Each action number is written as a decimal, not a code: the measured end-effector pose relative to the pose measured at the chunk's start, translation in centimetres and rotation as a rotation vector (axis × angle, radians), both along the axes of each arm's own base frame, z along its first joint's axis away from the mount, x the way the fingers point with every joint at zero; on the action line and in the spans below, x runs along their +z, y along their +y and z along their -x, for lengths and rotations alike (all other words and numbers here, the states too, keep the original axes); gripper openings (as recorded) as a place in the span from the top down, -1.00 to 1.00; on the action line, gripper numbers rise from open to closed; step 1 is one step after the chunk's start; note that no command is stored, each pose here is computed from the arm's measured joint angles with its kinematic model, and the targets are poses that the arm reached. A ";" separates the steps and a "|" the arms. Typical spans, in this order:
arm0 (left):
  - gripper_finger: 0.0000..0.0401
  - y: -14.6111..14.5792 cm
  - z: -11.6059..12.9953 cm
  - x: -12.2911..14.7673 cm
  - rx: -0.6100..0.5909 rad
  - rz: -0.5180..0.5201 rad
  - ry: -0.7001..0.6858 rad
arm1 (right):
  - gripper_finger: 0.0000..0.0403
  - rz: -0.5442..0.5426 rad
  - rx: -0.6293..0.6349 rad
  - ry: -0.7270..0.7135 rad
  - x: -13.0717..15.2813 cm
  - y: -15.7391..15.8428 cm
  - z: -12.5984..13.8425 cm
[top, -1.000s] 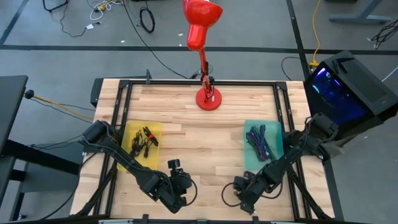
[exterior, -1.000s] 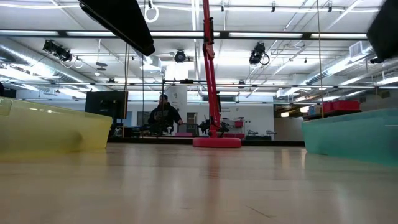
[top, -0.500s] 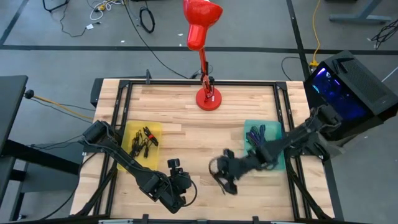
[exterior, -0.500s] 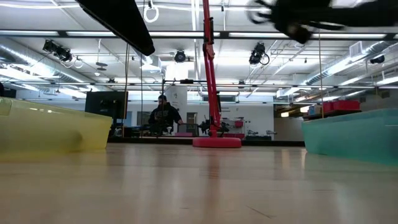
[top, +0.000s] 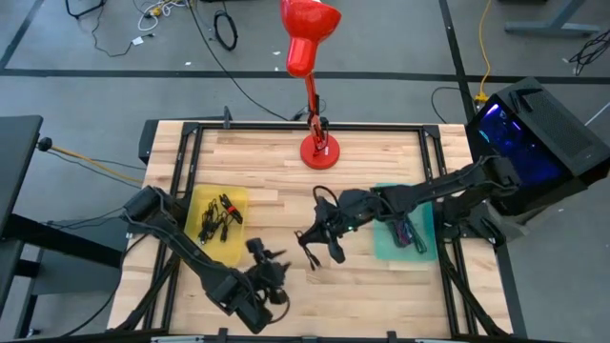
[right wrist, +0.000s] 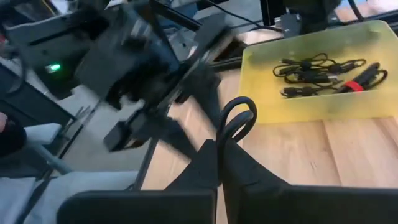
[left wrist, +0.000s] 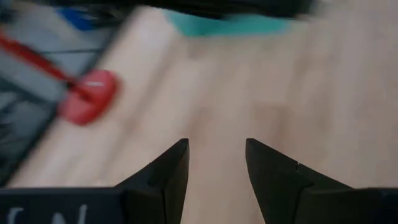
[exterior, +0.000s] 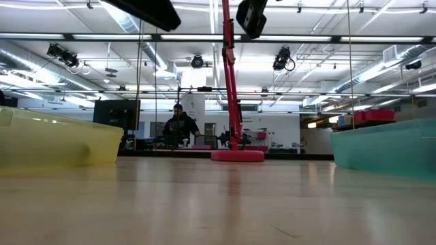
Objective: Pick & Place USB Port
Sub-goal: Put the black USB cable into the yellow transparent bin
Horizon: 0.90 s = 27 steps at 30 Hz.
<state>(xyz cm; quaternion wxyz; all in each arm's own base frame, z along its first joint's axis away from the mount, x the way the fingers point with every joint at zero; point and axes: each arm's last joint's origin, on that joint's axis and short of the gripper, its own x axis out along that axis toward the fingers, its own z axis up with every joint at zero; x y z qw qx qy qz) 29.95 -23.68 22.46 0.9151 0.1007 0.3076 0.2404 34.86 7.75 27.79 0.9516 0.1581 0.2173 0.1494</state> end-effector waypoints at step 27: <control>0.28 -3.1 4.0 4.4 0.182 0.118 -0.655 | 1.00 0.140 0.025 -0.340 6.3 1.1 3.5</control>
